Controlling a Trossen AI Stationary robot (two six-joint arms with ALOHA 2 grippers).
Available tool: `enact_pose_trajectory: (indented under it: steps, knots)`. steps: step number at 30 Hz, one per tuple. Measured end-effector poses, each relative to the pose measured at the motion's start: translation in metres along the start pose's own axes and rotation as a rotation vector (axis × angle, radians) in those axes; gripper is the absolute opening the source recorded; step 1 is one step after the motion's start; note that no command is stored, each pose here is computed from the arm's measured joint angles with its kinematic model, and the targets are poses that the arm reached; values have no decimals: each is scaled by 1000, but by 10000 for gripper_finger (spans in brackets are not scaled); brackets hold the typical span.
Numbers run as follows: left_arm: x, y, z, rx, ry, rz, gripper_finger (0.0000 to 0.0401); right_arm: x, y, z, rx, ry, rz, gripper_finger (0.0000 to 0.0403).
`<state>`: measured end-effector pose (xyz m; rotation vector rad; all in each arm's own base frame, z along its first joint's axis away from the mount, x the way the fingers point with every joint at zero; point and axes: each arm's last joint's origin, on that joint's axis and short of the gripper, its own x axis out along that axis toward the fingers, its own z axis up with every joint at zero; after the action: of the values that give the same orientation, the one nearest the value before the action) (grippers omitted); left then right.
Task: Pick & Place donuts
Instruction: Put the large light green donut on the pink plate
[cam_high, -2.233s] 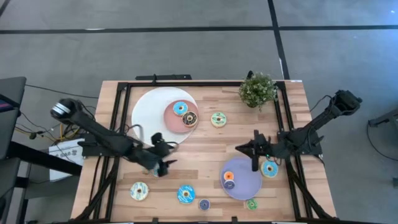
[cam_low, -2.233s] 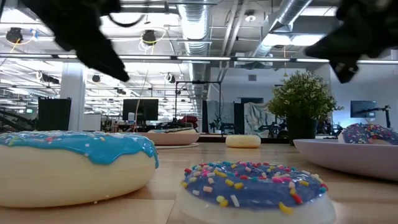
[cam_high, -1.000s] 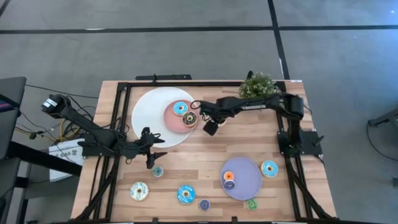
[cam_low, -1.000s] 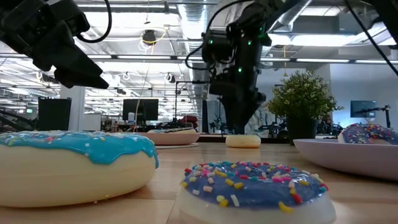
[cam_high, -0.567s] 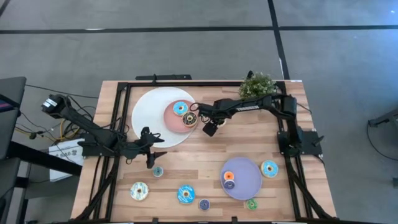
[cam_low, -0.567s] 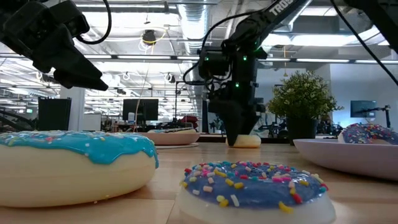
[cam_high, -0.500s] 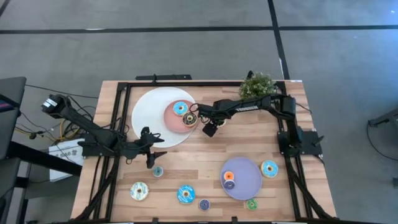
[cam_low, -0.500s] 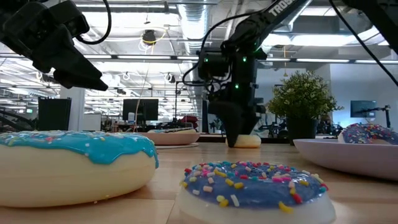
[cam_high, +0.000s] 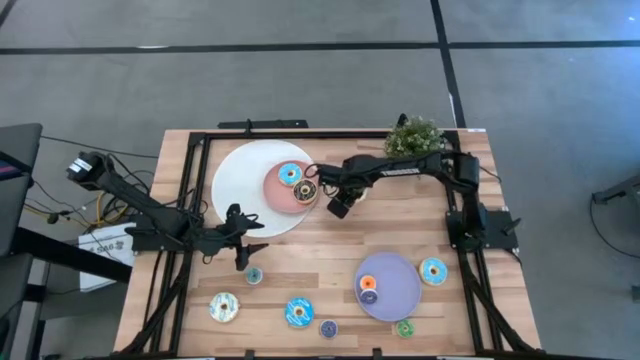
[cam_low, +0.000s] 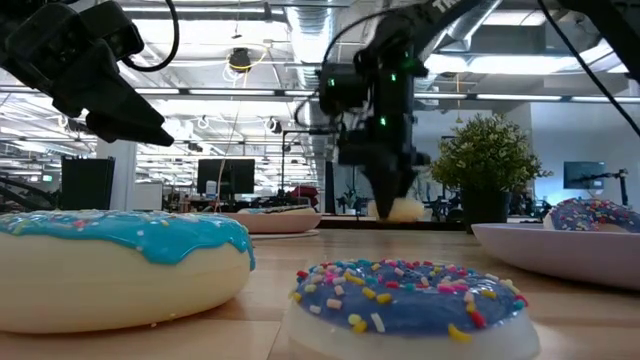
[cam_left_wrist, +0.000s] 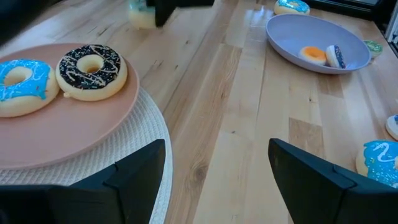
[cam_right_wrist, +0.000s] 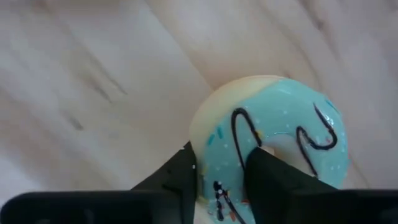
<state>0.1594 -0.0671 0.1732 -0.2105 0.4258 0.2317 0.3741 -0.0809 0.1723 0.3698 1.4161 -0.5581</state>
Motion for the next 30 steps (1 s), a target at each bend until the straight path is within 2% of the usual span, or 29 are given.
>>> enact_pose_trajectory:
  steps: [2,7,10,12,15,23,30]
  knots:
    - [0,0,0,-1,0,0,279,-19,0,1,-3,-24,5,92]
    - [0,-1,-1,-5,13,-18,279,-73,12,21,6,-312,128,84]
    - [0,-1,0,-8,10,-21,279,-93,26,36,-37,-478,213,83]
    - [-1,-1,0,-9,13,-31,279,-101,35,47,-70,-540,263,83]
    - [-3,-3,-1,-18,23,-58,279,-96,52,65,-117,-579,287,83]
    - [-15,-5,-2,-26,-1,-51,279,-46,81,109,-200,-514,296,83]
    - [-20,-3,-7,-28,10,3,279,-19,91,129,-230,-494,279,83]
